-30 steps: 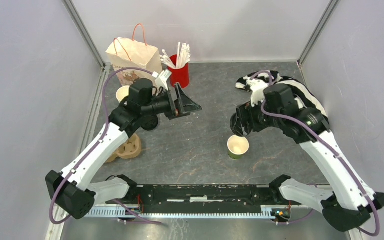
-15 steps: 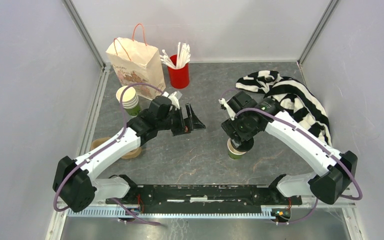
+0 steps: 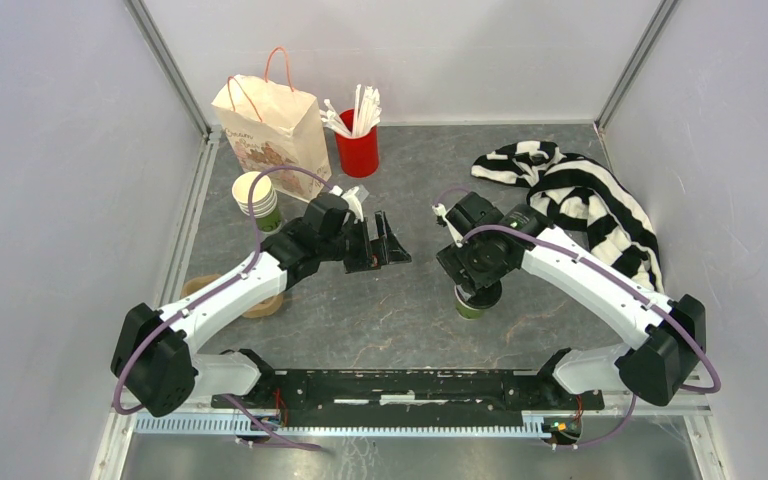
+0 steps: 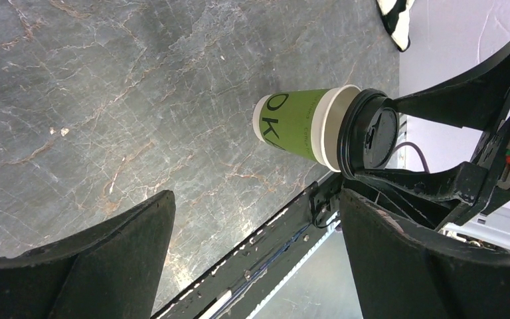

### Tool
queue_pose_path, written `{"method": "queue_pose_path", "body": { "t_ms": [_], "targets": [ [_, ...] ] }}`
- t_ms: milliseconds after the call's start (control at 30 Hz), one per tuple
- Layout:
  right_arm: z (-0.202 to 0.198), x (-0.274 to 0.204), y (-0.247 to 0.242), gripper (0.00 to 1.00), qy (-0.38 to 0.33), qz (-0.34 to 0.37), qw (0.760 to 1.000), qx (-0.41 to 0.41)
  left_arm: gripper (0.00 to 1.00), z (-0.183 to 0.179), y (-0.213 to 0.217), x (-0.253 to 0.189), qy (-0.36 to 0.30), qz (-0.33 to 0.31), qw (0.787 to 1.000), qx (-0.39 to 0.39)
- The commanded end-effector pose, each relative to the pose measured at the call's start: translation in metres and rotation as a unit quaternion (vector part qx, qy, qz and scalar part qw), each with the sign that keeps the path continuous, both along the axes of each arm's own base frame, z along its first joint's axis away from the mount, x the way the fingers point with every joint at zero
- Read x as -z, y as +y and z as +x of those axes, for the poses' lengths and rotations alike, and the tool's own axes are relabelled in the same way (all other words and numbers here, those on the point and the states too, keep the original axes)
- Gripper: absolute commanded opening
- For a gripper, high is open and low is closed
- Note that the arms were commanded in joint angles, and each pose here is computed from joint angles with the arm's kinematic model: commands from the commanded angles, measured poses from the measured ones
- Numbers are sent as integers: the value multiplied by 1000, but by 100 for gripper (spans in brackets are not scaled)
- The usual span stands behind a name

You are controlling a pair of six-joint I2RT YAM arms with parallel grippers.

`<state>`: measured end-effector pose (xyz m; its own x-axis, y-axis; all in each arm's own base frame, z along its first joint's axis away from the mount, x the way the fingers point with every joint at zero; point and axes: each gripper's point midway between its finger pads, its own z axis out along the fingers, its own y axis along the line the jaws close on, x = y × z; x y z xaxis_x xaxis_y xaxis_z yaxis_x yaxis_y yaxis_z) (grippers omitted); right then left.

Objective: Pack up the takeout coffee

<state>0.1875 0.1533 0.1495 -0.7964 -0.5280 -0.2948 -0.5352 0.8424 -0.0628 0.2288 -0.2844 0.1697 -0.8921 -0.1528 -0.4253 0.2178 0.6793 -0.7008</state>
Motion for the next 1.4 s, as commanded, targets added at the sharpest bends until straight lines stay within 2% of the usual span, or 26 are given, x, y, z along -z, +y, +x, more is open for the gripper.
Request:
{"method": "queue_pose_path", "body": {
  "t_ms": [0, 733, 1367],
  "targets": [
    [10, 1, 3, 83, -22, 1, 1000, 12, 98, 7, -1, -6, -36, 5, 999, 11],
    [10, 6, 4, 84, -27, 5, 1000, 16, 98, 8, 3, -3, -41, 28, 999, 17],
    [19, 2, 5, 91, -42, 2, 999, 15, 99, 8, 0, -1, -35, 26, 999, 27]
  ]
}}
